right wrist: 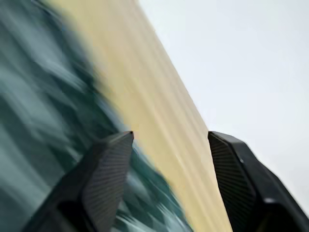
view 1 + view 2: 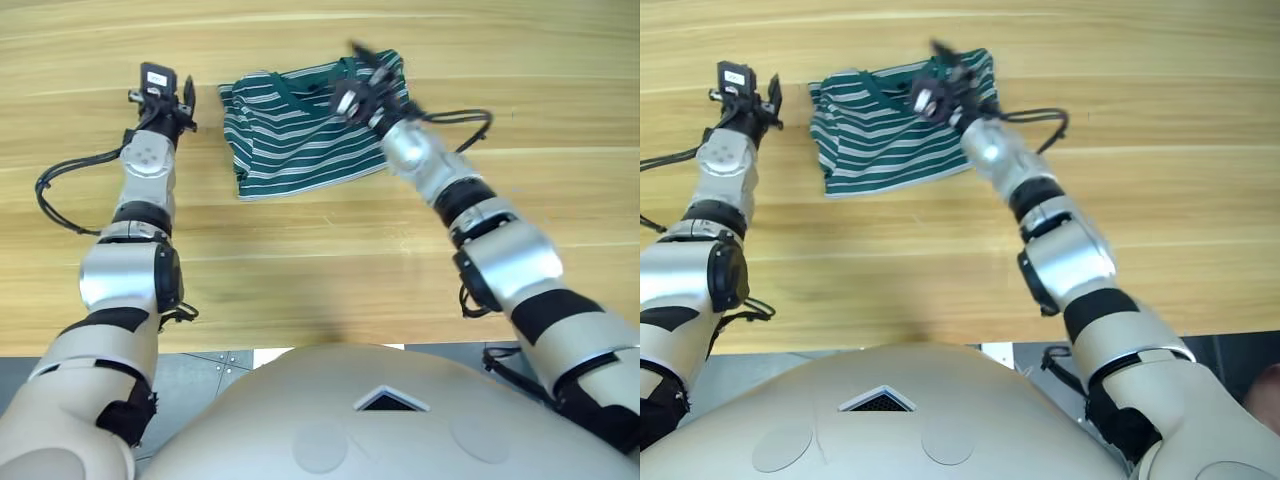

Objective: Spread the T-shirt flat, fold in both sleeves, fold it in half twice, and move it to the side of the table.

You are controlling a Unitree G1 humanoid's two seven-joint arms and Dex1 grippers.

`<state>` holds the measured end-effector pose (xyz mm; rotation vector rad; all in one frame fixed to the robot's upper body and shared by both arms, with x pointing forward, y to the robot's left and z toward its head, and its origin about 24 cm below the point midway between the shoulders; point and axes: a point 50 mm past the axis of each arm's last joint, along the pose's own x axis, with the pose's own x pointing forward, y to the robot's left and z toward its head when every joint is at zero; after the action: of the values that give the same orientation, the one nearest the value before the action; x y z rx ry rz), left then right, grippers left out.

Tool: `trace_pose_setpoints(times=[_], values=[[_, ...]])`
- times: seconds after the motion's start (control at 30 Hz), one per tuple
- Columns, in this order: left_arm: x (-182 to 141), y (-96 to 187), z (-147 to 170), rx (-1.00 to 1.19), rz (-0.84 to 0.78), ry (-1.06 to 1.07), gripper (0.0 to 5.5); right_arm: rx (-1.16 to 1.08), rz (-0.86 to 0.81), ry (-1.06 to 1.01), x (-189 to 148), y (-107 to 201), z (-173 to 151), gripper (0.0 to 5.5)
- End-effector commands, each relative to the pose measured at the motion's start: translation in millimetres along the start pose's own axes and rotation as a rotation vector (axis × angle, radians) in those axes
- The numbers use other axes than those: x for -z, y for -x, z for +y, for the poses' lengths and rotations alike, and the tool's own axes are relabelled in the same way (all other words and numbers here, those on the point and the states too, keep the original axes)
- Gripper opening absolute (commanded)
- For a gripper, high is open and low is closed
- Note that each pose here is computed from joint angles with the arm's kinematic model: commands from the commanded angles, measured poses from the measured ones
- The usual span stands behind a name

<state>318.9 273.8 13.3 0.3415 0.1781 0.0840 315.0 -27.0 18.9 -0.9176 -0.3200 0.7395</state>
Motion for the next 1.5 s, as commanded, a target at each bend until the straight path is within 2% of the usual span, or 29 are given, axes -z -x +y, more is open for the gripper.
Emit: trace_pose_setpoints(times=[0.03, 0.13, 0.2, 0.3, 0.37, 0.43, 0.53, 0.63, 0.7, 0.73, 0.83, 0.93, 1.07, 1.2, 1.27, 1.37, 1.5], values=[[26, 26, 17, -0.158, -0.029, 0.165, 2.47, -0.184, -0.134, 0.105, -25, 10, 46, 2.83], [34, 36, 15, -0.197, -0.066, 0.255, 2.47, -0.293, -0.153, 0.150, -30, 19, 68, 2.83], [33, 39, 8, -0.192, -0.099, 0.286, 2.47, -0.401, -0.145, 0.208, -21, 32, 79, 2.83], [28, 36, 1, -0.172, -0.125, 0.304, 2.47, -0.564, -0.214, 0.307, -4, 61, 79, 2.83], [25, 33, -2, -0.154, -0.135, 0.306, 2.47, -0.719, -0.338, 0.328, 3, 105, 67, 2.83], [18, 32, -4, -0.130, -0.176, 0.306, 2.47, -0.814, -0.365, 0.288, 8, 156, 47, 2.83], [3, 32, -6, -0.075, -0.281, 0.246, 2.47, -0.773, -0.214, 0.184, 19, 218, 5, 2.83], [-12, 33, -11, 0.026, -0.367, 0.144, 2.47, -0.639, -0.015, 0.128, 38, 248, -27, 2.83], [-23, 36, -20, 0.119, -0.432, 0.058, 2.47, -0.529, 0.097, 0.134, 52, 252, -45, 2.83], [-29, 38, -26, 0.173, -0.464, 0.005, 2.47, -0.443, 0.099, 0.116, 51, 248, -55, 2.83], [-36, 49, -41, 0.325, -0.520, -0.158, 2.47, -0.217, -0.012, 0.037, 35, 225, -69, 2.83], [-44, 67, -63, 0.570, -0.610, -0.333, 2.47, -0.060, -0.126, -0.108, 18, 221, -75, 2.83], [-66, 95, -113, 0.905, -0.780, -0.356, 2.47, 0.100, -0.143, -0.221, 17, 222, -87, 2.83], [-50, 131, -169, 1.264, -0.791, -0.406, 2.47, 0.275, 0.000, -0.202, 41, 223, -109, 2.83], [-41, 148, -181, 1.398, -0.786, -0.401, 2.47, 0.281, 0.018, -0.205, 45, 223, -111, 2.83], [-39, 154, -187, 1.444, -0.772, -0.333, 2.47, 0.197, 0.064, -0.210, 53, 218, -96, 2.83], [-15, 160, -179, 1.473, -0.635, -0.302, 2.47, -0.097, 0.063, -0.219, 47, 228, -55, 2.83]])
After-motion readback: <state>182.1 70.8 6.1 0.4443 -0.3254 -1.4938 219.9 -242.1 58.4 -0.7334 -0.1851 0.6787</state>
